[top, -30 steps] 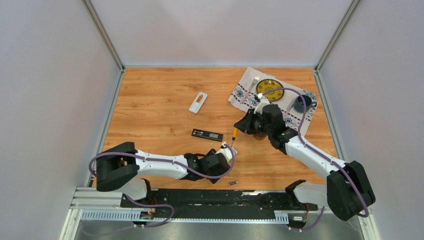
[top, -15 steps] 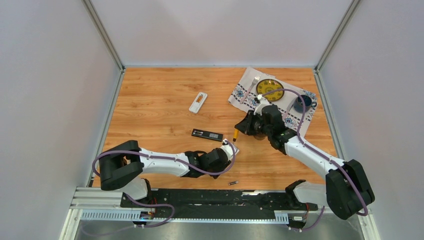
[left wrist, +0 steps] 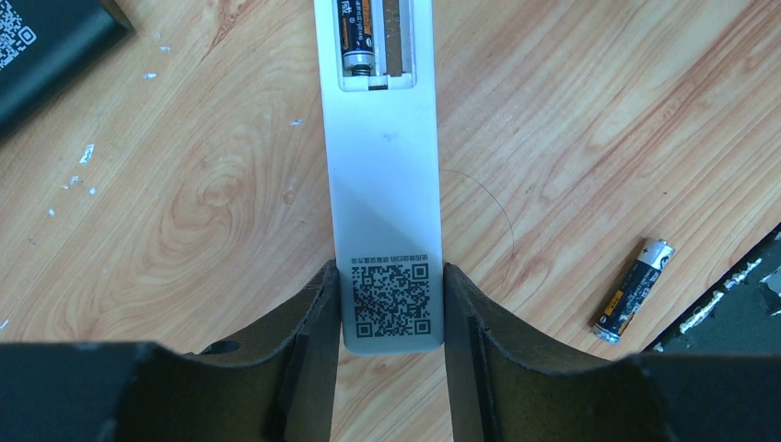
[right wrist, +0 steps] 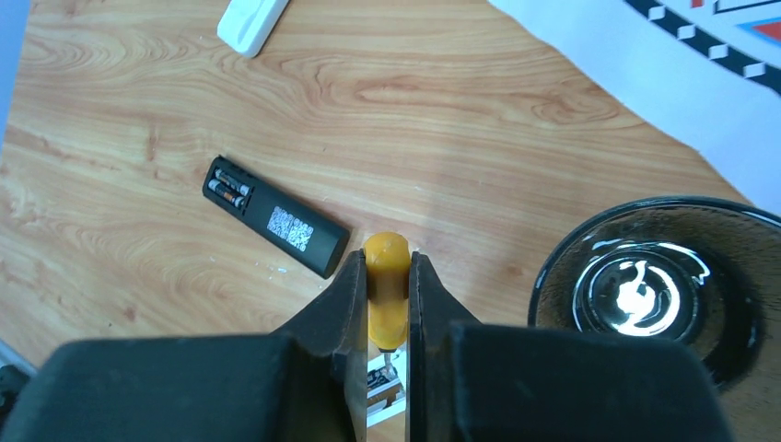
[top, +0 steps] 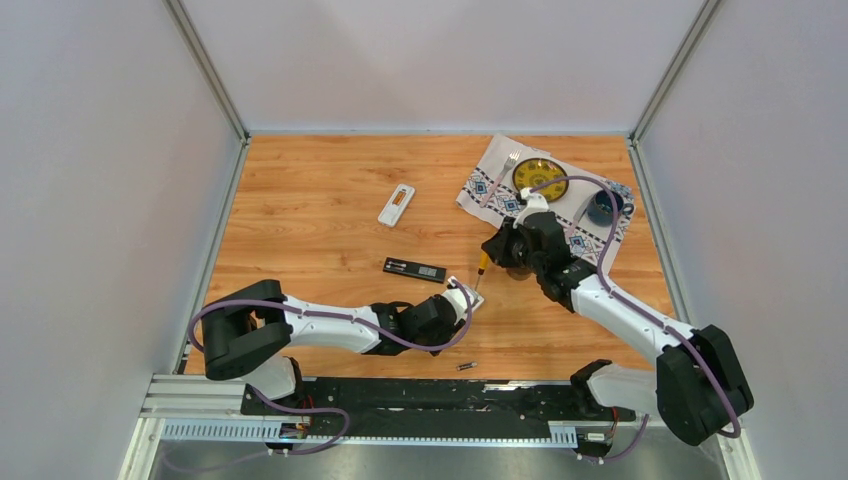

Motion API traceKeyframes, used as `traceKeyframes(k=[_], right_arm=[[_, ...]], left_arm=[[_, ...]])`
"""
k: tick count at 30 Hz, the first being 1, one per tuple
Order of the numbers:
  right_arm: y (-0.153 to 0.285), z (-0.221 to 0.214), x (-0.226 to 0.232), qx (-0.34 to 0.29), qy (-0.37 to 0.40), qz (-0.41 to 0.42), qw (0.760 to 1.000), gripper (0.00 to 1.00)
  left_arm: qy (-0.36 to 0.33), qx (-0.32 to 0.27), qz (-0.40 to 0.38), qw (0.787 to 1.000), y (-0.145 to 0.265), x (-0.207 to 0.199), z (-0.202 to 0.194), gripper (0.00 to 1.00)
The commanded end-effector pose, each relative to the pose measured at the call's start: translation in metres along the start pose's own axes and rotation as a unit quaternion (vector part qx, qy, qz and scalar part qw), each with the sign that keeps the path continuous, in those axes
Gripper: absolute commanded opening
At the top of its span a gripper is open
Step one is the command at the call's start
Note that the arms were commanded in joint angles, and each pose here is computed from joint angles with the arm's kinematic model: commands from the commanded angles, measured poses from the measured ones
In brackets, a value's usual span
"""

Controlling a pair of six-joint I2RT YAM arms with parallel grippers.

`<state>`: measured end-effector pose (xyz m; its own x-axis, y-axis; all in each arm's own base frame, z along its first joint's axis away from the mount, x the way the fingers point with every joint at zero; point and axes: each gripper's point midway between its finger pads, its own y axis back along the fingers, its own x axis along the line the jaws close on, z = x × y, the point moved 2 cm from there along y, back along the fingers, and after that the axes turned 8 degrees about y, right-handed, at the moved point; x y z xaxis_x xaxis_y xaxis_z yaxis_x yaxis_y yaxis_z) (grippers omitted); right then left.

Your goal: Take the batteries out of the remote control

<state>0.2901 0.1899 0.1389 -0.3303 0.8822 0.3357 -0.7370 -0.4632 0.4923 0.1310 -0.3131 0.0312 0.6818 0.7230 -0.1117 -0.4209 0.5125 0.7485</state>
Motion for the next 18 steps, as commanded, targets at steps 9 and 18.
traceKeyframes(k=[9,18], right_arm=[[-0.004,-0.007,-0.006,0.002,0.018,-0.012,1.0,0.0],[-0.005,-0.015,-0.003,0.014,0.015,0.003,1.0,0.0]], left_arm=[[-0.005,0.09,0.005,0.996,-0.003,0.013,-0.054,0.0],[-0.005,0.088,0.006,0.996,-0.004,0.013,-0.054,0.0]])
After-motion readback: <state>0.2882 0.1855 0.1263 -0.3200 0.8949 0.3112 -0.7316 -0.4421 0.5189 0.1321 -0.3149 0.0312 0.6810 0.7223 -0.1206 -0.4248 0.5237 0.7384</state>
